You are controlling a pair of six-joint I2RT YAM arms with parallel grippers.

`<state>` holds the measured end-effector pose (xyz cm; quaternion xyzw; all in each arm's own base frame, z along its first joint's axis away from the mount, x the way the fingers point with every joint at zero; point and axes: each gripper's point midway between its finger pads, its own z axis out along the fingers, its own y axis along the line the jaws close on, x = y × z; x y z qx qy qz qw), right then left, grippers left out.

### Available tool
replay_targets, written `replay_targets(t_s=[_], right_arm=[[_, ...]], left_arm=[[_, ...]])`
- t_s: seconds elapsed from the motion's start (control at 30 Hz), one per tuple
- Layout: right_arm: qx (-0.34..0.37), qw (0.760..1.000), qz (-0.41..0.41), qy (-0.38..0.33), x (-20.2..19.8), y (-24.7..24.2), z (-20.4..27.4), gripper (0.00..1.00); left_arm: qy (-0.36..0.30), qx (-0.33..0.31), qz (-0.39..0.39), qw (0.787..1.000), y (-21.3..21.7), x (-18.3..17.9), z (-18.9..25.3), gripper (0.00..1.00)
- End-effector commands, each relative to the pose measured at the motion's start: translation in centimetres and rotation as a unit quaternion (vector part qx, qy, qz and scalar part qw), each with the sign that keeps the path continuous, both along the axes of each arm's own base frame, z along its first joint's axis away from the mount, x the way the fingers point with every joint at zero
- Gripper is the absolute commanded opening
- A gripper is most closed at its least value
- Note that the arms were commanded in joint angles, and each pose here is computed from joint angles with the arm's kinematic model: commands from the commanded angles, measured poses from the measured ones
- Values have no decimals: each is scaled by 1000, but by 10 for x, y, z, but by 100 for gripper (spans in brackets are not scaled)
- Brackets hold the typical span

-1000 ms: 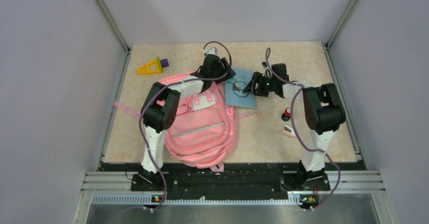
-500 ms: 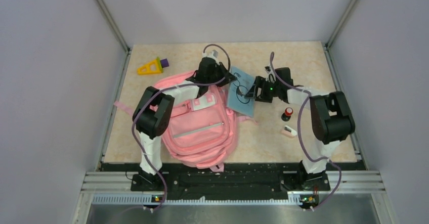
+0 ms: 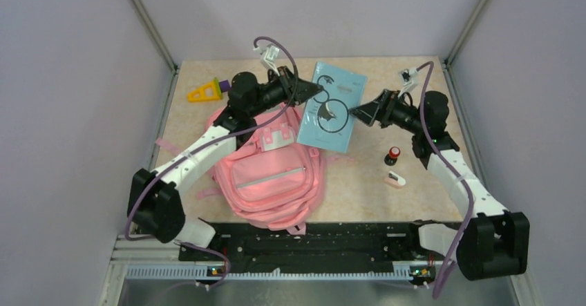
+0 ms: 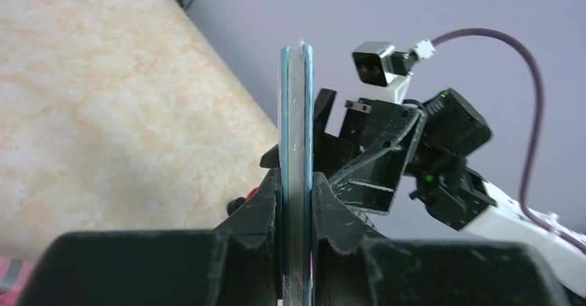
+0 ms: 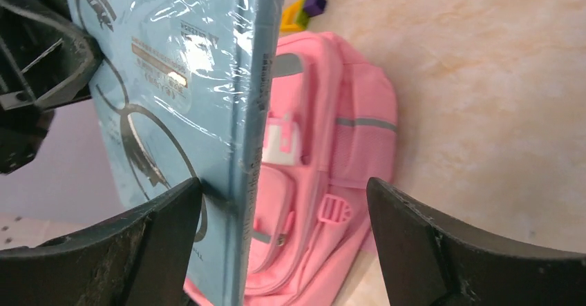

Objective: Pack the student bag
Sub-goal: Pick up the book from the center of the board.

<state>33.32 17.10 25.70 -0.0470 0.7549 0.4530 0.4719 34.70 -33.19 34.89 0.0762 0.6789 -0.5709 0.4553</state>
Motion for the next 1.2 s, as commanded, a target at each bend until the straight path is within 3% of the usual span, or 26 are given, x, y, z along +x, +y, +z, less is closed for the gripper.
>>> replay_targets(t_s=[0.0, 0.2, 0.53, 0.7, 0.8, 0.83, 0.87, 0.97, 1.0, 1.1, 1.17], right_arm=[[69, 993, 88, -33, -39, 20, 33, 86], [97, 975, 181, -83, -82, 42, 78, 86], [164, 950, 240, -116, -114, 59, 118, 67], [187, 942, 250, -126, -119, 59, 129, 35], [185, 942, 247, -132, -117, 59, 131, 7], [181, 945, 240, -129, -115, 59, 130, 0], [177, 948, 230, -128, -111, 59, 129, 0], [155, 962, 179, -134, -98, 54, 128, 0], [141, 970, 150, -128, -90, 50, 125, 0], [62, 993, 38, -98, -61, 30, 101, 0], [18, 995, -21, -95, -51, 13, 94, 0]], left_arm=[[-101, -61, -55, 991, 14, -54, 65, 0], [-126, -90, -50, 987, 32, -81, 85, 0], [-138, -113, -63, 982, 37, -95, 98, 0], [-138, -96, -55, 984, 38, -94, 90, 0], [-141, -72, -62, 985, 38, -98, 82, 0], [-145, -59, -70, 985, 38, -101, 78, 2], [-142, -40, -73, 986, 37, -103, 70, 12], [-132, 27, -57, 989, 45, -103, 41, 56], [-129, 54, -43, 989, 50, -103, 29, 64], [-116, 150, 11, 982, 74, -101, -13, 74], [-109, 215, 36, 970, 92, -107, -43, 77]])
